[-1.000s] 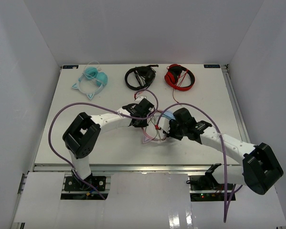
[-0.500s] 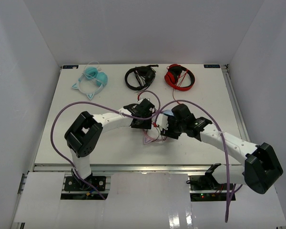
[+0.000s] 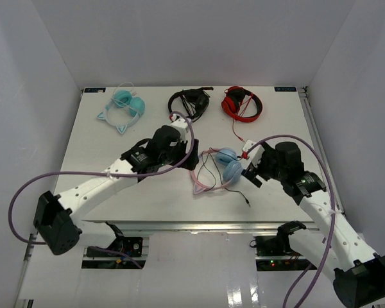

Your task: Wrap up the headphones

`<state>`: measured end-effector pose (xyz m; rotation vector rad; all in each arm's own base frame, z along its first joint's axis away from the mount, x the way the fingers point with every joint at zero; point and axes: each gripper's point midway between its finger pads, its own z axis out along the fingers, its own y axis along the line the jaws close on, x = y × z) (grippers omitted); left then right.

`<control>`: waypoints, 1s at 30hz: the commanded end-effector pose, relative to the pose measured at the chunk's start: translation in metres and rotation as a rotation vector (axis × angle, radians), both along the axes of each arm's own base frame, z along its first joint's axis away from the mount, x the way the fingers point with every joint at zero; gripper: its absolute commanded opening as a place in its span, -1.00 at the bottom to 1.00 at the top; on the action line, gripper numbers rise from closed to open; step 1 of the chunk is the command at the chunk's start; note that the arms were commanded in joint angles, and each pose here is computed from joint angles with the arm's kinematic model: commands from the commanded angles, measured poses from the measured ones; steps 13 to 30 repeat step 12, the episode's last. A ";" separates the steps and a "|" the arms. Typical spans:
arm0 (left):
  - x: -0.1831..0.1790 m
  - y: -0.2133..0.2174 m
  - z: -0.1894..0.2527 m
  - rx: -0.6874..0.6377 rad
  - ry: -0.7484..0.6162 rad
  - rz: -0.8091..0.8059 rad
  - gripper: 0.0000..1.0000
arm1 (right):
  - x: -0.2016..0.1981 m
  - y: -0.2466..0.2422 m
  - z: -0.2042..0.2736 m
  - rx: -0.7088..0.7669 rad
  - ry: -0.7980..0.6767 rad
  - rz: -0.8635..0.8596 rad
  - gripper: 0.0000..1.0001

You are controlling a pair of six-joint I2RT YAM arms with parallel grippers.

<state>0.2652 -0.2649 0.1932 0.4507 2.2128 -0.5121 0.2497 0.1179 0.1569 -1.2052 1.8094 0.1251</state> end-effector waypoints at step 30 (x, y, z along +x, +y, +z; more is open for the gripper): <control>-0.061 0.056 0.012 -0.124 -0.277 -0.131 0.93 | 0.028 -0.073 0.021 0.389 0.003 -0.702 0.80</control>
